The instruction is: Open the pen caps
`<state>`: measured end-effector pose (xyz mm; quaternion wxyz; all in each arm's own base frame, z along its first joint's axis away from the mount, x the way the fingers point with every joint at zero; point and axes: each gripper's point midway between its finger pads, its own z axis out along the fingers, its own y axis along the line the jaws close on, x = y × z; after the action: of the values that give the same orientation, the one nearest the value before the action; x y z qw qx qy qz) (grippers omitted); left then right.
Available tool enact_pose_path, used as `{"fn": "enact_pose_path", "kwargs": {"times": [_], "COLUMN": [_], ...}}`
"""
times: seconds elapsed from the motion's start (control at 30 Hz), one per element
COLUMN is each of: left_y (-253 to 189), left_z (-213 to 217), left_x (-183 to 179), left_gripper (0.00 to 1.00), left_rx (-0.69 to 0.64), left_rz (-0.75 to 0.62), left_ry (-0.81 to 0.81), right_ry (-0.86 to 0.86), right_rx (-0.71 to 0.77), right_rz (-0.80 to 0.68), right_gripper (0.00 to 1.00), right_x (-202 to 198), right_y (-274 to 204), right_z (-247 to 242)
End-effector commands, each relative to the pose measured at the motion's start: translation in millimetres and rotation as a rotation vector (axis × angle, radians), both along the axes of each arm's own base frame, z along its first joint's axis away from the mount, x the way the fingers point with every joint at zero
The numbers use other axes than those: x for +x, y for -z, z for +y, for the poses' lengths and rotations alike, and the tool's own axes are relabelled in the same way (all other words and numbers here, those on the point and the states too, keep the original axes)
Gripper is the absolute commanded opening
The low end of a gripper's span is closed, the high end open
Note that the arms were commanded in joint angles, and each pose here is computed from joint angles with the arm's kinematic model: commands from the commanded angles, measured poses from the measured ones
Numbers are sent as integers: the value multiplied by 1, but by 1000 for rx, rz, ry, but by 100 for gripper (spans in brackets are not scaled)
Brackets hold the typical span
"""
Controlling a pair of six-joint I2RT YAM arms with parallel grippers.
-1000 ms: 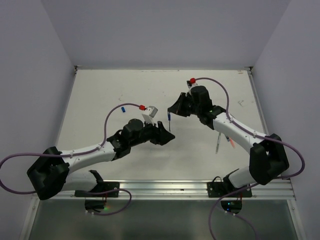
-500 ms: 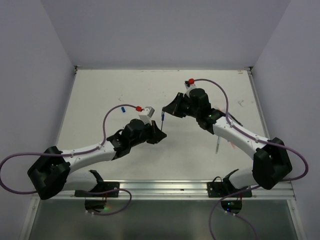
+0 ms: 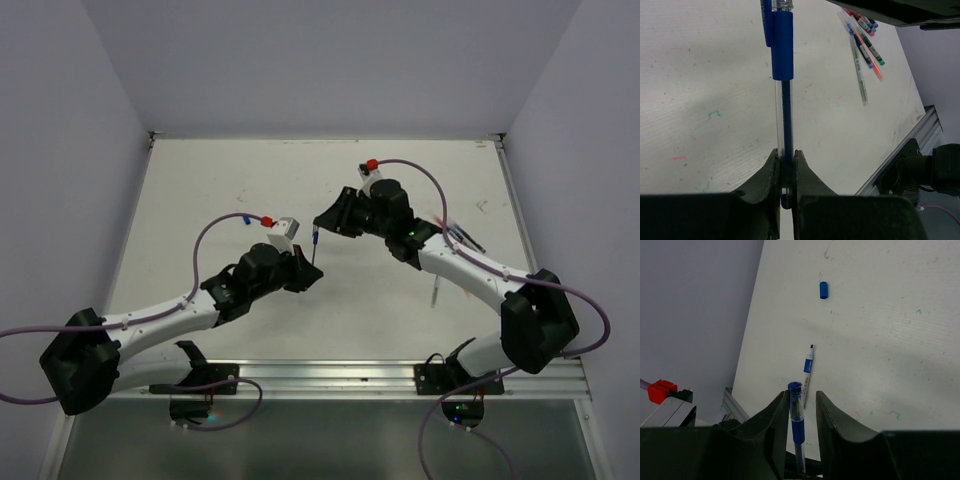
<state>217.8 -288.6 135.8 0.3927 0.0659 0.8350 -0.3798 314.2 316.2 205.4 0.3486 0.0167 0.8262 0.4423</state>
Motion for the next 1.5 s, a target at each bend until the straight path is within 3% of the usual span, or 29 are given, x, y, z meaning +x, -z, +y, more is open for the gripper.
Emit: {"fn": "enact_pose_path", "kwargs": {"times": [0.0, 0.23, 0.33, 0.37, 0.7, 0.83, 1.07, 1.2, 1.27, 1.33, 1.37, 1.4, 1.47], "left_y": [-20, -26, -26, -25, -18, -10, -3, -6, -6, -3, 3, -2, 12], "left_z": [-1, 1, 4, 4, 4, 11, 31, 36, 44, 52, 64, 68, 96], "left_x": [4, 3, 3, 2, -16, -26, -31, -33, -27, -23, -17, -12, -6], "left_gripper": [0, 0, 0, 0, 0, 0, 0, 0, 0, 0, 0, 0, 0], "left_rx": [-21, -18, -10, -7, -15, -15, 8, 8, 19, 45, 87, 90, 191], "left_rz": [-79, -87, -91, -88, -105, -108, -107, -107, -113, -91, -78, -64, -18], "left_ry": [7, 3, -2, 2, 100, 120, 68, 51, -2, -53, -122, -174, -311], "right_ry": [-35, -72, -69, -70, -8, 69, 212, 227, 220, 158, 135, 64, 33], "right_rx": [1, -25, -41, -42, -115, -172, -134, -118, -93, -142, -140, -183, -195], "right_rz": [-31, -29, -31, -35, -92, -114, -159, -158, -176, -105, -106, -36, -14], "right_gripper": [30, 26, 1, 0, 0, 0, 0, 0, 0, 0, 0, 0, 0], "right_x": [2, -2, 0, 1, 22, 50, 124, 142, 148, 146, 149, 144, 142], "right_y": [-9, -5, -3, -4, -6, -10, -52, -53, -61, -32, -38, -5, 6], "right_z": [14, 27, 27, 27, 21, 13, 8, 16, 23, 35, 42, 50, 59]}}
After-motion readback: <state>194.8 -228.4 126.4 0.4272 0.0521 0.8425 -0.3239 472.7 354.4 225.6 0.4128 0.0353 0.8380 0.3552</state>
